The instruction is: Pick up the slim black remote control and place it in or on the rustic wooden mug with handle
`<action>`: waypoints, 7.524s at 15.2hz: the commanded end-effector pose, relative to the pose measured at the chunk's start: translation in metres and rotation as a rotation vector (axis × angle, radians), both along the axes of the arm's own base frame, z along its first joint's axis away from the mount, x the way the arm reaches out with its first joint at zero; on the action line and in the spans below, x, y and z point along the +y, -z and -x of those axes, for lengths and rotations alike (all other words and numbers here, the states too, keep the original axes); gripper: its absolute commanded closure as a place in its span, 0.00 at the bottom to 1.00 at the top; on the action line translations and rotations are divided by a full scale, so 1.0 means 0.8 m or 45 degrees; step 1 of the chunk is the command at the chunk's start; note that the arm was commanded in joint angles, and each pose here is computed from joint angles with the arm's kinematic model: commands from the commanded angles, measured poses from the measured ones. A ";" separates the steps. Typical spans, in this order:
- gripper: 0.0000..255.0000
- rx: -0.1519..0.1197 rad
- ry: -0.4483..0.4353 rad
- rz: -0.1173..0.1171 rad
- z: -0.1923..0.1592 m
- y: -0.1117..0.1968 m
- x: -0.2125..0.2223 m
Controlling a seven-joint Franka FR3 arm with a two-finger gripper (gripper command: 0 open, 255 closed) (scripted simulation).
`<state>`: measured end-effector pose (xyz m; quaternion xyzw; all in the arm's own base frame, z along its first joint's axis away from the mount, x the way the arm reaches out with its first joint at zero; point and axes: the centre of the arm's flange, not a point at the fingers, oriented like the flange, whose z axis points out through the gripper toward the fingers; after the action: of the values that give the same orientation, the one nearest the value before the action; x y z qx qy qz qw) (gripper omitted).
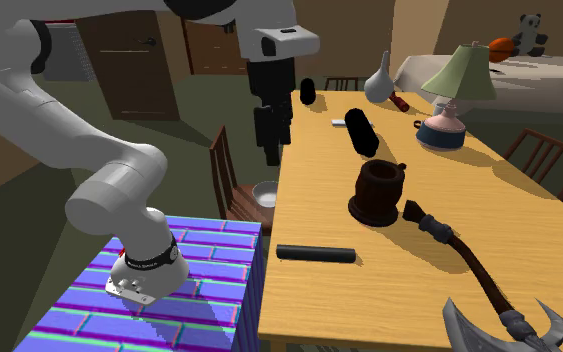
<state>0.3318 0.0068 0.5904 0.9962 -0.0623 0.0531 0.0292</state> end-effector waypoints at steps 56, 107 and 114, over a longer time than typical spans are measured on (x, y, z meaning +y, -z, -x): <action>1.00 0.131 -0.103 0.027 -0.153 0.279 0.020; 1.00 0.131 -0.103 0.027 -0.360 0.077 0.232; 1.00 0.131 -0.103 0.027 -0.386 0.111 0.259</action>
<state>0.6404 0.2135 0.5076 0.9990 -0.0198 0.0033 0.0409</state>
